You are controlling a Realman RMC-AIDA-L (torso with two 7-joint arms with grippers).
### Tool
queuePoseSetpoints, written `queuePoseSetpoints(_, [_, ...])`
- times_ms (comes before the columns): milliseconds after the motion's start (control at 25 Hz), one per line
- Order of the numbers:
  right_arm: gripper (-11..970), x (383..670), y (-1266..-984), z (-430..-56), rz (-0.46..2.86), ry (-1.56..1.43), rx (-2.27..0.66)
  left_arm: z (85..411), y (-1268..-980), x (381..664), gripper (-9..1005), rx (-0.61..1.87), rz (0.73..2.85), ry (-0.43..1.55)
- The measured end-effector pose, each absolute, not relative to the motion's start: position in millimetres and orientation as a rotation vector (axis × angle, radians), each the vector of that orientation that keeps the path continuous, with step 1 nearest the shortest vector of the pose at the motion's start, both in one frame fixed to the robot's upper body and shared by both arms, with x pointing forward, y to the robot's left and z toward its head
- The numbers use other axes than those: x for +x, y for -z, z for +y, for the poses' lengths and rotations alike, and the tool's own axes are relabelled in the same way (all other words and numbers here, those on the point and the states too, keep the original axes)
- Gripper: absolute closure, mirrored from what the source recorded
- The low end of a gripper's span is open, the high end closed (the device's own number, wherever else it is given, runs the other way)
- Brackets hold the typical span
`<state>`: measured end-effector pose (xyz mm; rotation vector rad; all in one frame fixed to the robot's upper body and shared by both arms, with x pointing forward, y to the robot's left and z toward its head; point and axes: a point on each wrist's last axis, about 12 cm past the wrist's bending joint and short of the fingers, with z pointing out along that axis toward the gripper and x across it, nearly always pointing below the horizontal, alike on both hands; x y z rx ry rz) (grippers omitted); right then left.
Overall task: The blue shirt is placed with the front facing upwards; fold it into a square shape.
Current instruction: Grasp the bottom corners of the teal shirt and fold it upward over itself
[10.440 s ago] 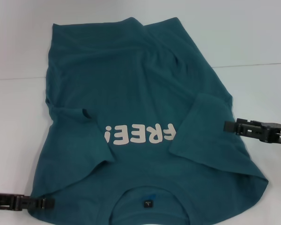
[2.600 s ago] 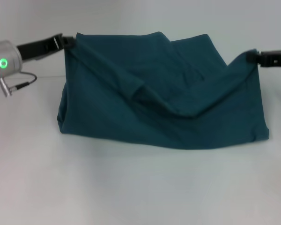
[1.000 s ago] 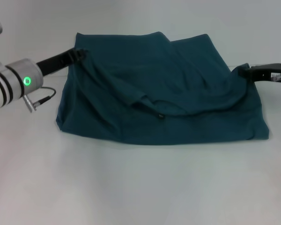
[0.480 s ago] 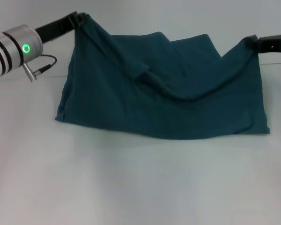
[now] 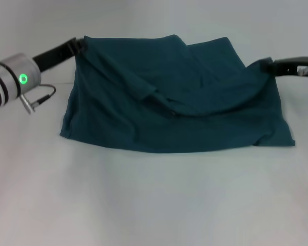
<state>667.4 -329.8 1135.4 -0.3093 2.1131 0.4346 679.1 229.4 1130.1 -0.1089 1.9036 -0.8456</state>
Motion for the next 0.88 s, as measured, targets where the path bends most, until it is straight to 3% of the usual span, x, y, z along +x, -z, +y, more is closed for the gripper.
queuePoseSetpoints(360, [923,660,-1116,-324,2.148,-0.441,-0.294,234,-1113,668,942,-0.143,1.932,0.834])
queuePoseSetpoints(800, [790,659,-1112,-326,2.148,-0.406,-0.267,221,-1111,665,934,-0.058,1.948,0.829])
queuePoseSetpoints(880, [766,660,-1114,-327,2.144,-0.399,-0.267,221,-1111,665,861,-0.051,1.944,0.817])
